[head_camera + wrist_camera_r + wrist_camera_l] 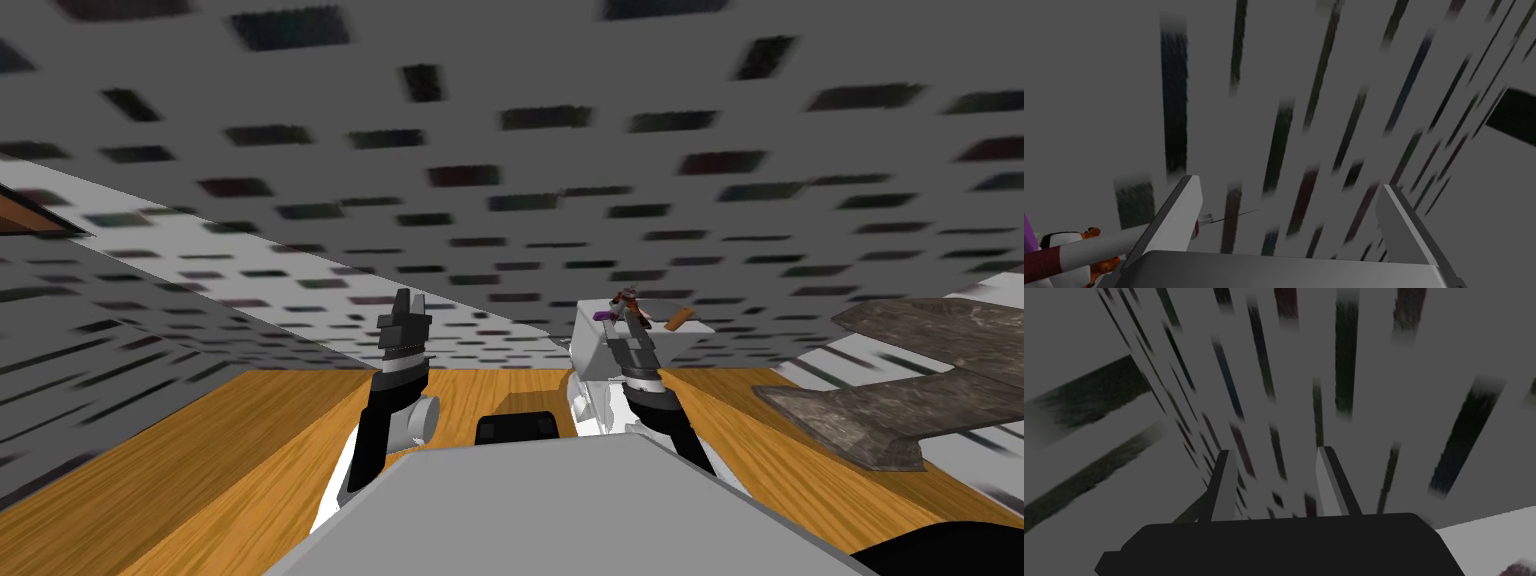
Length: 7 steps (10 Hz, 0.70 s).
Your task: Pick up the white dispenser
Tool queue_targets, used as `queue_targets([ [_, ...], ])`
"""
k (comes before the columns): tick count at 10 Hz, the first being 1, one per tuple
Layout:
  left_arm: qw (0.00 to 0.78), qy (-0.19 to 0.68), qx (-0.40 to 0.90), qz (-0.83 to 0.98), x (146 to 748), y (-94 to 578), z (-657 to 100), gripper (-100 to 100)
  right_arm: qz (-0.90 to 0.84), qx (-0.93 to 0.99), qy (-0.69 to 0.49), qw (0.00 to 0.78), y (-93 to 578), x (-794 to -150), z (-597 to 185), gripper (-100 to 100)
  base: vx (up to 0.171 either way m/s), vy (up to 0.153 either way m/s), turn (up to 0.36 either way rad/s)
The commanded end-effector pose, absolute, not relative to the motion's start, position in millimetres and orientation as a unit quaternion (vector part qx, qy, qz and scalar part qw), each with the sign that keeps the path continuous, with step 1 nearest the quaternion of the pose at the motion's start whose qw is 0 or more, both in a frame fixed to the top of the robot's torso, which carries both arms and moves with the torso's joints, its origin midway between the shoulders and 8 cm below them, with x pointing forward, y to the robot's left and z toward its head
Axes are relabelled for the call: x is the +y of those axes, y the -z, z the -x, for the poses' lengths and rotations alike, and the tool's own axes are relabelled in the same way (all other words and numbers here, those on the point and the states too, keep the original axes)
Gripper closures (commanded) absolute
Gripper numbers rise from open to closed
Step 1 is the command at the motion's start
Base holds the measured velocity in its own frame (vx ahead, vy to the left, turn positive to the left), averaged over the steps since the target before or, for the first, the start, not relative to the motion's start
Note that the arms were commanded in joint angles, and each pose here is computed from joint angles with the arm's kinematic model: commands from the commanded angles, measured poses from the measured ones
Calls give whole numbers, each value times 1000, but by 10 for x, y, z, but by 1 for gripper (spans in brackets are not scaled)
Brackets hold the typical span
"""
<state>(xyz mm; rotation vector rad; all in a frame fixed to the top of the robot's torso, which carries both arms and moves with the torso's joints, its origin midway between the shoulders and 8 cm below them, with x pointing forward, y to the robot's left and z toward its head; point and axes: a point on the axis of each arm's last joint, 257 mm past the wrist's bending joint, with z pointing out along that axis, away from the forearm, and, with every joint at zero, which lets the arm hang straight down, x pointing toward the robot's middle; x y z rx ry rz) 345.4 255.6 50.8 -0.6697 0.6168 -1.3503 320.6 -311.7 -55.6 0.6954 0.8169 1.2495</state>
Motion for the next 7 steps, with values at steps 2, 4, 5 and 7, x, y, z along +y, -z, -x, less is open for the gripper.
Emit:
queue_targets([
  [2,686,603,275,299,2556,-508,-3454,0,-335,405,-529,667,956,-3278,-3082,-100,-7,107,-8],
  [4,686,603,275,299,2556,-508,-3454,0,-352,432,-508,657,1205,-3396,-2968,-100,-1,93,-5],
  [5,686,603,275,299,2556,-508,-3454,0,-356,434,-505,656,1232,-3406,-2945,-100,5,94,-4],
  [7,686,603,275,299,2556,-508,-3454,0,-373,462,-482,645,1478,-3535,-2801,-100,8,85,0],
])
